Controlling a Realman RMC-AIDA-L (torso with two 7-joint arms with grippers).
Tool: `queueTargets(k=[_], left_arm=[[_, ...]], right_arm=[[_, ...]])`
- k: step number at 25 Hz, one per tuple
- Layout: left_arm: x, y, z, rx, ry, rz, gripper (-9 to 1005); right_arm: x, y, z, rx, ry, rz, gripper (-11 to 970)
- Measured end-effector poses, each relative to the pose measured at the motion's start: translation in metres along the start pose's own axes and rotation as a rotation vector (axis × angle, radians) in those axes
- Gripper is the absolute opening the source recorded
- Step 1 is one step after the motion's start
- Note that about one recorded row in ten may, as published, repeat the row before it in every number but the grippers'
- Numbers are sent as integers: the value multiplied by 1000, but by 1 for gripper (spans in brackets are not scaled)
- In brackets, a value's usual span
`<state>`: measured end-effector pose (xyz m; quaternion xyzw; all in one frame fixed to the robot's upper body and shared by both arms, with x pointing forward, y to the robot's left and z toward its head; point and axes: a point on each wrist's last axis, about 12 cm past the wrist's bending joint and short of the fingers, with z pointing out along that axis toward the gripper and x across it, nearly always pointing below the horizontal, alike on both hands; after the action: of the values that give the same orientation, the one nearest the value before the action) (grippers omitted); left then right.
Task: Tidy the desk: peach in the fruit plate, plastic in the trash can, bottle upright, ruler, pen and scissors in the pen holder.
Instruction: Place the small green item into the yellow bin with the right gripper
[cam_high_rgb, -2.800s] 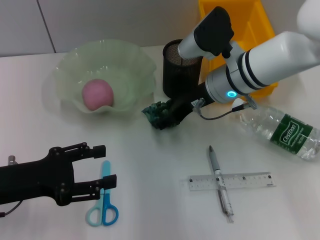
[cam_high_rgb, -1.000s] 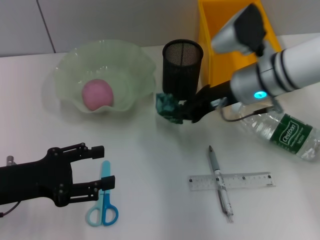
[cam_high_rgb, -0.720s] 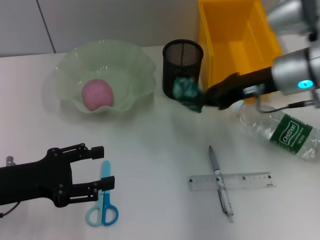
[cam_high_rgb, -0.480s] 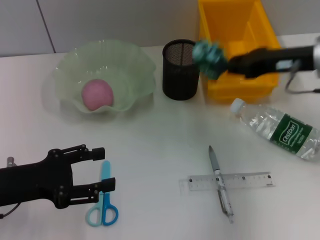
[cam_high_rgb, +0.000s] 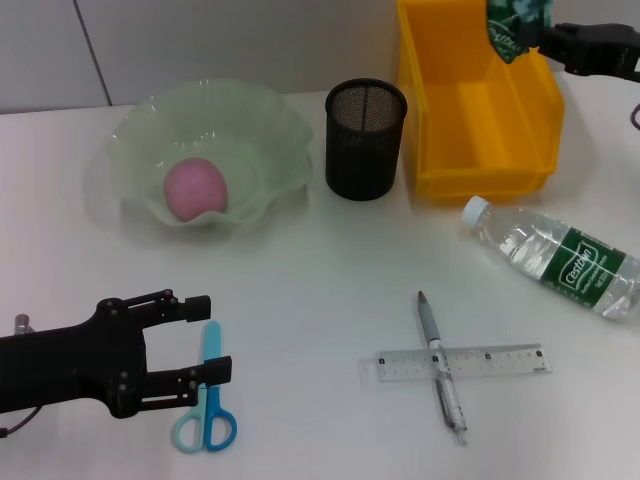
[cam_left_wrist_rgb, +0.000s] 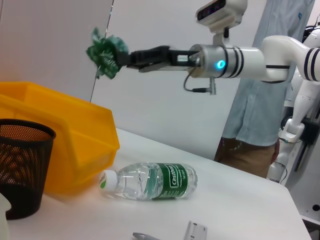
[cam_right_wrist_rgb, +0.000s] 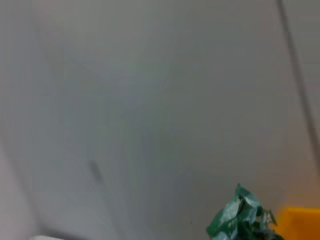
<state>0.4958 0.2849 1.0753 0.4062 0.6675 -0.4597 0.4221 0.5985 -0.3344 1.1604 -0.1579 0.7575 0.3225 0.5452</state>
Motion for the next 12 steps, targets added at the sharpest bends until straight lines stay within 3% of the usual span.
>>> queueTargets(k=[6,12], left_arm=[[0,0,0,0,0,-1,799],[1,0,-1,-4,0,-4,799]], right_arm=[[11,-5,27,106,87,-36,14],[12,-5,36,132,85,-58,137]])
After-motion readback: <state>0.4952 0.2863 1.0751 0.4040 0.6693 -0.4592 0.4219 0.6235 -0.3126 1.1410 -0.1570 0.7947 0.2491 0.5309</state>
